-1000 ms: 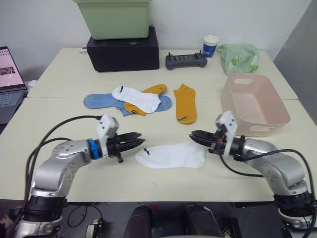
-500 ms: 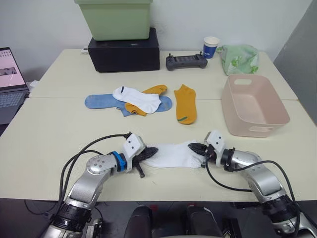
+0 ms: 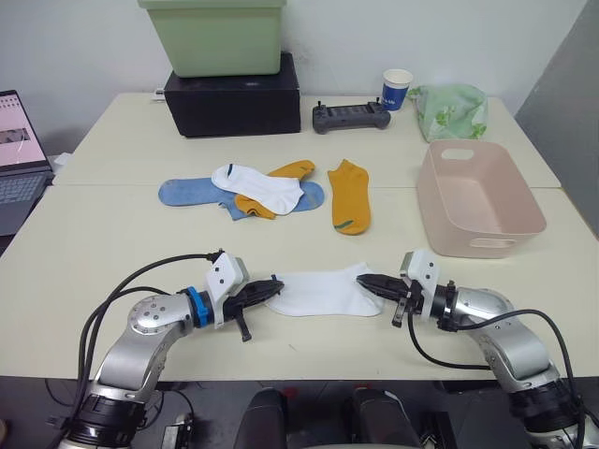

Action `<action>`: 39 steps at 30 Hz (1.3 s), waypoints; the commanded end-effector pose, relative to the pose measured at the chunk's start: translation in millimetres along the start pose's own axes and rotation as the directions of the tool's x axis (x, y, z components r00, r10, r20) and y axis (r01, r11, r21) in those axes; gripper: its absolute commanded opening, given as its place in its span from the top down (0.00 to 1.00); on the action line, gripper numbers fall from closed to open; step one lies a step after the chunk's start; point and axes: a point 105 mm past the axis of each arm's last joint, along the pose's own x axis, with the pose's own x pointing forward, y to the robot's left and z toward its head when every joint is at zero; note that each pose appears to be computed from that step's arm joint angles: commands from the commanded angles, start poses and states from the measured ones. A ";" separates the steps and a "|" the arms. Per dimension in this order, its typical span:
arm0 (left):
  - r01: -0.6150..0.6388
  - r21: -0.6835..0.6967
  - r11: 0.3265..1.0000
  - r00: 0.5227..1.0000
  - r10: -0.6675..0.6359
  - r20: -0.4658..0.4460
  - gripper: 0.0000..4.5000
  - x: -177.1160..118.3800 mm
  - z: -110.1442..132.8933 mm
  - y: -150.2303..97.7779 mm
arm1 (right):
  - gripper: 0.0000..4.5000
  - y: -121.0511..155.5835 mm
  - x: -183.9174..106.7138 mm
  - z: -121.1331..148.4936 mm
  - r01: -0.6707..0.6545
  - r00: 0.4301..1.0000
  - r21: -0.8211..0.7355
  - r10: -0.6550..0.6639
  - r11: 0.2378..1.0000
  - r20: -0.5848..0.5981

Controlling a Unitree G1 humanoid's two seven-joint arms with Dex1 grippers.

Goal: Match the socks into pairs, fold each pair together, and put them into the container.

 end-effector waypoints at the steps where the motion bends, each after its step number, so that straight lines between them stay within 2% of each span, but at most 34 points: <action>1: 0.014 0.021 1.000 0.999 -0.013 -0.052 0.99 -0.3 -10.4 -8.7 | 1.00 5.8 -6.9 -11.2 -0.014 0.998 -0.011 0.013 1.000 -0.055; 7: -0.030 0.012 0.999 0.996 0.031 -0.089 0.99 -10.0 -20.1 -5.6 | 1.00 2.1 -28.2 -30.7 0.009 0.991 -0.018 -0.011 1.000 -0.134; 10: -0.051 -0.005 0.999 0.998 0.050 -0.048 0.99 -17.8 -12.9 0.2 | 1.00 -5.9 -44.1 -30.0 0.041 0.990 0.001 -0.040 0.999 -0.137; 14: -0.074 -0.031 0.997 0.997 0.075 0.030 0.99 -23.5 6.6 9.1 | 1.00 -13.8 -49.6 -5.9 0.064 0.997 0.018 -0.063 0.998 -0.046; 15: -0.100 -0.034 0.994 0.994 0.101 0.051 0.99 -26.3 11.6 13.9 | 1.00 -16.2 -49.7 0.3 0.080 0.997 0.024 -0.079 0.997 -0.023; 17: -0.221 -0.058 0.974 0.971 0.225 0.081 0.99 -39.5 18.6 35.9 | 1.00 -32.5 -52.1 16.6 0.190 0.980 0.021 -0.191 0.982 0.054; 19: -0.355 -0.076 0.932 0.928 0.361 0.090 0.91 -56.0 17.6 57.9 | 0.92 -48.3 -57.9 23.3 0.300 0.949 0.042 -0.302 0.953 0.092; 21: -0.465 -0.107 0.879 0.875 0.474 0.094 0.80 -74.8 10.5 71.6 | 0.79 -64.1 -68.3 14.1 0.425 0.903 0.022 -0.425 0.905 0.057; 24: -0.549 -0.129 0.826 0.823 0.561 0.089 0.57 -89.8 1.2 77.5 | 0.55 -66.7 -75.4 -0.4 0.469 0.883 0.025 -0.469 0.883 0.015; 27: -0.575 -0.133 0.807 0.806 0.587 0.079 0.35 -93.8 -6.0 73.7 | 0.31 -61.3 -76.3 -11.8 0.467 0.884 0.042 -0.468 0.883 -0.004; 31: -0.573 -0.144 0.806 0.806 0.587 0.077 0.04 -91.4 -9.9 66.2 | 0.00 -57.3 -74.4 -17.0 0.466 0.885 0.043 -0.466 0.884 -0.011; 32: -0.575 -0.147 0.805 0.805 0.588 0.076 0.01 -90.5 -10.4 65.7 | 0.00 -57.8 -73.7 -17.0 0.466 0.885 0.041 -0.466 0.884 -0.011; 36: -0.598 -0.133 0.790 0.789 0.610 0.074 0.01 -88.6 -9.3 70.0 | 0.00 -61.0 -70.6 -11.7 0.459 0.888 0.040 -0.460 0.887 0.001; 39: -0.587 -0.119 0.801 0.798 0.597 0.082 0.01 -83.5 -6.4 70.9 | 0.00 -61.1 -65.9 -3.1 0.446 0.894 0.032 -0.446 0.895 0.029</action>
